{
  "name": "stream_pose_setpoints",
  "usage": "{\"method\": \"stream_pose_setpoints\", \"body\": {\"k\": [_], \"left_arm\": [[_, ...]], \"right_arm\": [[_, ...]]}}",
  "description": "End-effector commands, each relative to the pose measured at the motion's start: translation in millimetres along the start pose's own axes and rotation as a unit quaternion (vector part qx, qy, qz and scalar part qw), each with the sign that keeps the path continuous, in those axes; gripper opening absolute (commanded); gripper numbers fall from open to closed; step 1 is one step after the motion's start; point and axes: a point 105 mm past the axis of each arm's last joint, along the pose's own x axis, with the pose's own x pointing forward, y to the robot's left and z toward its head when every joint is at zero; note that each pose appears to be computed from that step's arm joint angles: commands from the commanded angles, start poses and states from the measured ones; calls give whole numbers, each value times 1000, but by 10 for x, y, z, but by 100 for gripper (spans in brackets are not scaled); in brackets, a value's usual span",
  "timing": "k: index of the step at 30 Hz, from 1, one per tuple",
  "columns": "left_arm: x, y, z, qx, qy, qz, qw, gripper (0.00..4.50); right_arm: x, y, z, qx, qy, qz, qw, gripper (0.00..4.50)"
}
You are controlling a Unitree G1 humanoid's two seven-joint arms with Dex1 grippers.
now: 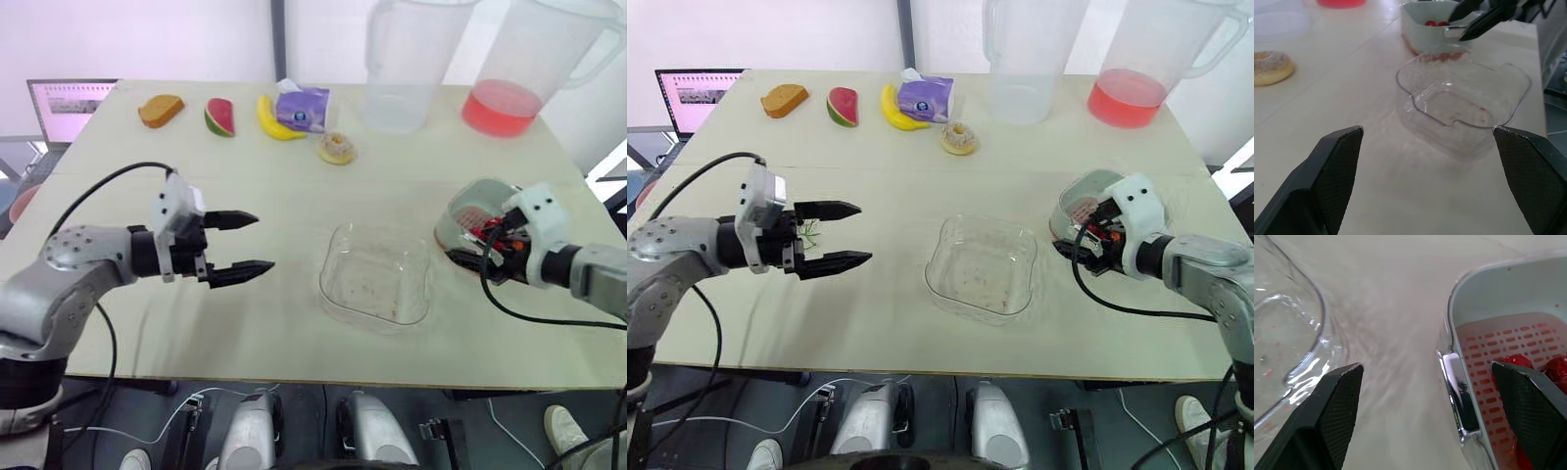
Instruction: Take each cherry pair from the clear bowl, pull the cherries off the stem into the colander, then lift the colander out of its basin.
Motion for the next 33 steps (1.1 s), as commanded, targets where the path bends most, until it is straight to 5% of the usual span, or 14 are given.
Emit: {"method": "stream_pose_setpoints", "body": {"k": [1, 2, 5, 12, 33], "left_arm": [[55, -96, 82, 30, -5, -26, 999, 444], [64, -110, 78, 31, -5, -29, 999, 444], [85, -168, 52, 35, -1, -41, 999, 450], [112, -224, 18, 32, 0, -52, 998, 450], [188, -227, -7, 25, -8, -76, 997, 450]], "right_arm": [[-3, -110, 44, -11, 6, -17, 1000, 450], [3, -118, 43, -11, 8, -16, 1000, 450], [12, -146, 34, -13, 14, -16, 1000, 351], [17, -126, 97, -21, 5, -9, 1000, 21], [-281, -197, 316, -37, -11, -42, 998, 23]]}}
